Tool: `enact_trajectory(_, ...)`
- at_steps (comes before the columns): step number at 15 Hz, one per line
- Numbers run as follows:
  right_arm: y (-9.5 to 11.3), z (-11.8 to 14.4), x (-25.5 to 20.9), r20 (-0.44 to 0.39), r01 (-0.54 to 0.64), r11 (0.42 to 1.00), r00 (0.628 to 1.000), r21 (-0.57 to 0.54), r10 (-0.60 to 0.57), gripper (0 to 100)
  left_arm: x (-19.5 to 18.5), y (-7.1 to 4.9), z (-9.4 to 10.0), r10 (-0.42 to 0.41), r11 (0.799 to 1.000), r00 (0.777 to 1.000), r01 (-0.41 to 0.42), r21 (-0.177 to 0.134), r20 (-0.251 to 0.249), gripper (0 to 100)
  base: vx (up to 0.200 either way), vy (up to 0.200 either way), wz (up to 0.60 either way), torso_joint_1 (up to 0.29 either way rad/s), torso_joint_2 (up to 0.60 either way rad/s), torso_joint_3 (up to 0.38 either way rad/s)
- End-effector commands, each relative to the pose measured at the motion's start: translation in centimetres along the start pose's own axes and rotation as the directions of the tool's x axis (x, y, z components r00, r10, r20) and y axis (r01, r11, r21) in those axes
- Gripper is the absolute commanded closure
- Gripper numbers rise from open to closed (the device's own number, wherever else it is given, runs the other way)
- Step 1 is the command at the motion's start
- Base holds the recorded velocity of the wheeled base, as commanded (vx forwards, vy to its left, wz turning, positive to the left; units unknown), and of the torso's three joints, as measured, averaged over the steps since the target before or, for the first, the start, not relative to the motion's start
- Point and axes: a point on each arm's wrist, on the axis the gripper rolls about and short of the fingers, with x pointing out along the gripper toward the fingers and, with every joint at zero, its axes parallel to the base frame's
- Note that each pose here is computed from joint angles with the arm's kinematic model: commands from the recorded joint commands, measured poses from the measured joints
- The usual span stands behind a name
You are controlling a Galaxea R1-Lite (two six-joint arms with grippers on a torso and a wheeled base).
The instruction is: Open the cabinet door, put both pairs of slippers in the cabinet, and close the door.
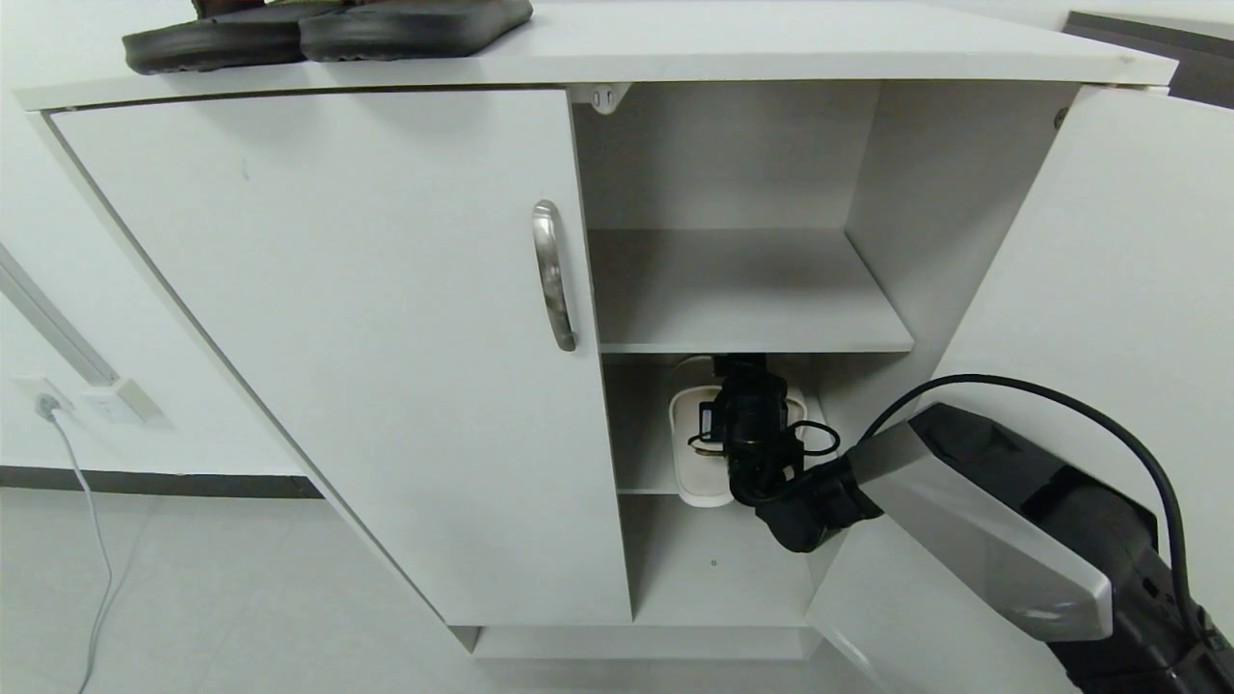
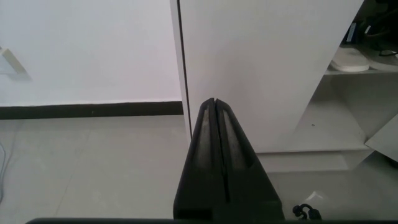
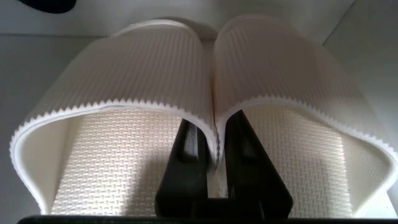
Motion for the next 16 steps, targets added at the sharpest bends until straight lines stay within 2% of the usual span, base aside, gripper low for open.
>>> enact_trajectory(1, 0.0, -0.4, 0.1, -0.003, 0.001, 1.000, 1.000, -0.002, -0.001, 100, 0.0, 0.0, 0.0, 0.001, 1.000, 1.000, -0.001, 0.000, 0.000, 100, 0.000, 0.000, 0.00, 0.000, 0.00, 0.000)
enact_trajectory(8, 0.1, -1.0, 0.2, -0.013, 0.001, 1.000, 1.000, -0.010, -0.001, 100, 0.0, 0.0, 0.0, 0.001, 1.000, 1.000, -0.001, 0.000, 0.000, 100, 0.000, 0.000, 0.00, 0.000, 0.00, 0.000)
enact_trajectory(9, 0.1, -1.0, 0.2, -0.015, 0.002, 1.000, 1.000, -0.011, -0.002, 0, 0.0, 0.0, 0.0, 0.001, 1.000, 1.000, -0.001, 0.000, 0.000, 100, 0.000, 0.000, 0.00, 0.000, 0.00, 0.000)
enact_trajectory(16, 0.0, -0.6, -2.4, -0.036, -0.019, 0.999, 0.999, -0.029, 0.018, 0, 0.0, 0.0, 0.0, 0.002, 1.000, 1.000, -0.002, -0.002, 0.000, 100, 0.000, 0.000, 0.00, 0.000, 0.00, 0.000)
